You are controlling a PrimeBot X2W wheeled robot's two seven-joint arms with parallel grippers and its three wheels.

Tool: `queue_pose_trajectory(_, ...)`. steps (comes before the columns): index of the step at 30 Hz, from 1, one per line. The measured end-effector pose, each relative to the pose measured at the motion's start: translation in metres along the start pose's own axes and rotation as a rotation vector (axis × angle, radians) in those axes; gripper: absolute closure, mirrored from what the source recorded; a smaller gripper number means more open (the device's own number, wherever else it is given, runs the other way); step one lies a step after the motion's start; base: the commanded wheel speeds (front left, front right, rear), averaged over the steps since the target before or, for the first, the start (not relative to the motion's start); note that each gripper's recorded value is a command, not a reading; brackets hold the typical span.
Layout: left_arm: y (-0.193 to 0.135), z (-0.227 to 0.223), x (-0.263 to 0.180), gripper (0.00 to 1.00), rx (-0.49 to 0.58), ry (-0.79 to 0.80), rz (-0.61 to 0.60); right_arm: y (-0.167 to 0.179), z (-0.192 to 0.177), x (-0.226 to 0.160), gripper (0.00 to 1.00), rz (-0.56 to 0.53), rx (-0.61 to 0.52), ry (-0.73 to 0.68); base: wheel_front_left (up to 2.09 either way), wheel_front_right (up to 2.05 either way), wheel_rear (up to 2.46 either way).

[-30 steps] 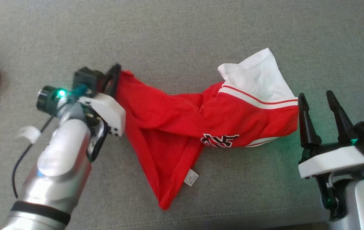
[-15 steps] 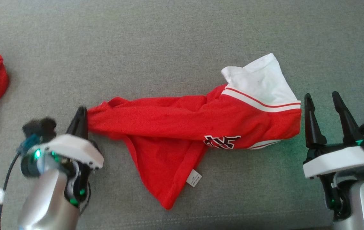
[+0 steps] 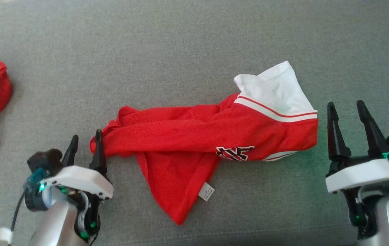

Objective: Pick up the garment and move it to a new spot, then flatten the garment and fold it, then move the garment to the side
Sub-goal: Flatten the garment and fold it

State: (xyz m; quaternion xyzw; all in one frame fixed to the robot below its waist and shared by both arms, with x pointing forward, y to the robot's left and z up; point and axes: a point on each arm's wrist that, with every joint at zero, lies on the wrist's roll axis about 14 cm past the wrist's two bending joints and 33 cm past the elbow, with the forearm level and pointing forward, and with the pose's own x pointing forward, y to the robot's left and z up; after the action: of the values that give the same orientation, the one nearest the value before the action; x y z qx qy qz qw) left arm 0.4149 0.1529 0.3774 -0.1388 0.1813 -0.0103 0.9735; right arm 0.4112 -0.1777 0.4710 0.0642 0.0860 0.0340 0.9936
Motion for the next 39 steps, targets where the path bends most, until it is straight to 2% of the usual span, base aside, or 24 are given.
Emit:
queue_pose_trajectory(14,-0.033,0.083,-0.042,0.0,0.185,-0.321,-0.059,0.007,0.025,-0.02,0.0,0.012,-0.051,-0.068,0.0,0.0,0.0)
queue_pose_trajectory(26,-0.03,0.079,-0.076,0.0,0.207,-0.317,-0.044,0.008,0.028,-0.043,0.0,0.008,-0.056,-0.071,0.0,0.0,0.0)
queue_pose_trajectory(39,-0.029,0.081,-0.078,0.0,0.213,-0.311,-0.039,0.009,0.029,-0.043,0.0,0.014,-0.057,-0.066,0.0,0.0,0.0)
